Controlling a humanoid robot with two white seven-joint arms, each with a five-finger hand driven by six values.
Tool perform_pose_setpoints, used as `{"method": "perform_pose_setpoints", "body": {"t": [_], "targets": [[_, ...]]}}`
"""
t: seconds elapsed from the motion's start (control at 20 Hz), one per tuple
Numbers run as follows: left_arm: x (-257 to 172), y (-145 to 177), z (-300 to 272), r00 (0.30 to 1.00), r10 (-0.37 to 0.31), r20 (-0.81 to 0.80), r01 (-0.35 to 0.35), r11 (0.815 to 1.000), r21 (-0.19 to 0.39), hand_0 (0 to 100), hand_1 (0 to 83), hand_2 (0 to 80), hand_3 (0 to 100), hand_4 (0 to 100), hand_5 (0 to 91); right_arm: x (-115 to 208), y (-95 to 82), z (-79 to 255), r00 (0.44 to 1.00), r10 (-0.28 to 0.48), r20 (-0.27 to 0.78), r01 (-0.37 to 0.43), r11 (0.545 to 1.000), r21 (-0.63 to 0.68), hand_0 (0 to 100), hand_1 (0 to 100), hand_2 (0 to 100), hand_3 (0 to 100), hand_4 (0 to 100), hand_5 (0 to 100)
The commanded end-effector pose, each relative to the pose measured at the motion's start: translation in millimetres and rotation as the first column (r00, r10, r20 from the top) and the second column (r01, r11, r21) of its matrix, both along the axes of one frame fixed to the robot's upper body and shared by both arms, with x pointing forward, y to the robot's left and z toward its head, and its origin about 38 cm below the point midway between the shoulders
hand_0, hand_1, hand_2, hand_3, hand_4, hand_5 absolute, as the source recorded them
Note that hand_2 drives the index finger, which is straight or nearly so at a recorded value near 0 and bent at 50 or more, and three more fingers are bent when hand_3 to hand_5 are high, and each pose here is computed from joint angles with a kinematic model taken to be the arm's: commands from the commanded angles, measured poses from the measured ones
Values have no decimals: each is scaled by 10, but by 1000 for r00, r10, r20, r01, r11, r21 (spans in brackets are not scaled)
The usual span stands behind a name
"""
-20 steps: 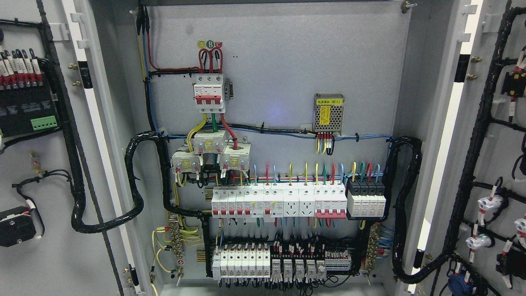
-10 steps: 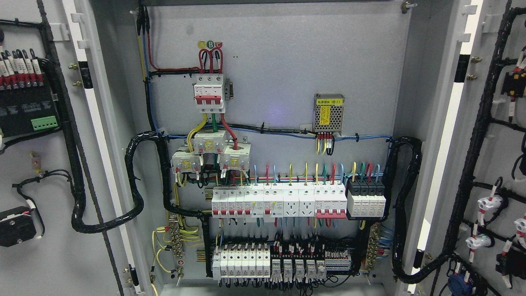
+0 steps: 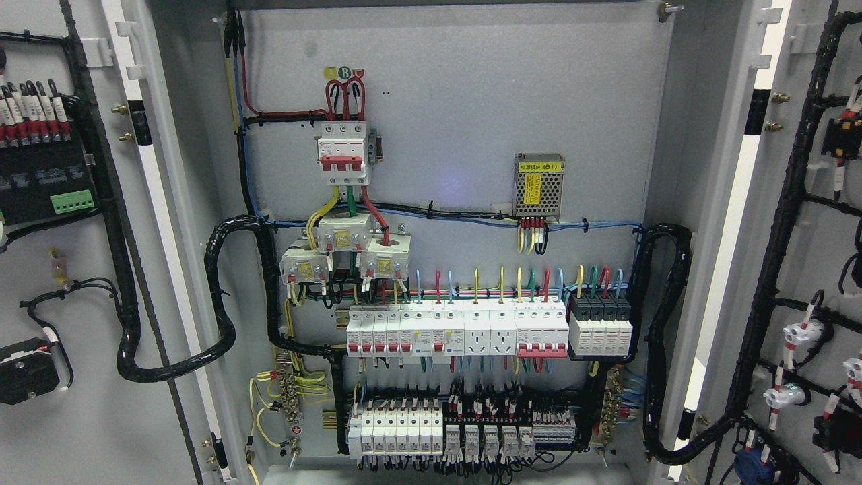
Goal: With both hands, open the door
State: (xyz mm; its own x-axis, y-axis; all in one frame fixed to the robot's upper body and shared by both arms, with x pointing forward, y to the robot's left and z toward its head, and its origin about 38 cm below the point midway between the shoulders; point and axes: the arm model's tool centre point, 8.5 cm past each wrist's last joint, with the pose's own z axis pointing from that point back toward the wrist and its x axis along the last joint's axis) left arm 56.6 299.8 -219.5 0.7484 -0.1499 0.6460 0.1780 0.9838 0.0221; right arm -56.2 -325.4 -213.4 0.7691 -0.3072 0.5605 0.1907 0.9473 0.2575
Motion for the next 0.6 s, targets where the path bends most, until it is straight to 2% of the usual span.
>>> {"method": "perform_pose_setpoints", "body": {"t": [0.0,0.2,0.3,0.4,0.55], "targets": [[-811,-225,-323,936,77,-344,-79,997,8,0,0,0,0,43,0,-540,210,-152,969,-25,-247,15,999,-44,0,0,0,0,0,0],[-1069,-385,-378,857,103,-505,-115,993,8,0,0,0,0,43,0,-473,188,-205,954,36,-299,-82,986,-142,0,0,0,0,0,0],[-1167,-478,-389,819,130,-559,-150,989,9,0,0,0,0,42,0,-390,244,-241,946,83,-313,-142,975,-171,0,0,0,0,0,0],[-1233,-530,-387,801,124,-585,-147,989,8,0,0,0,0,42,0,-403,349,-263,940,90,-330,-161,968,-194,0,0,0,0,0,0],[-1313,-579,-381,769,120,-628,-146,989,10,0,0,0,0,42,0,-396,320,-294,920,63,-387,-163,959,-232,0,0,0,0,0,0]]}}
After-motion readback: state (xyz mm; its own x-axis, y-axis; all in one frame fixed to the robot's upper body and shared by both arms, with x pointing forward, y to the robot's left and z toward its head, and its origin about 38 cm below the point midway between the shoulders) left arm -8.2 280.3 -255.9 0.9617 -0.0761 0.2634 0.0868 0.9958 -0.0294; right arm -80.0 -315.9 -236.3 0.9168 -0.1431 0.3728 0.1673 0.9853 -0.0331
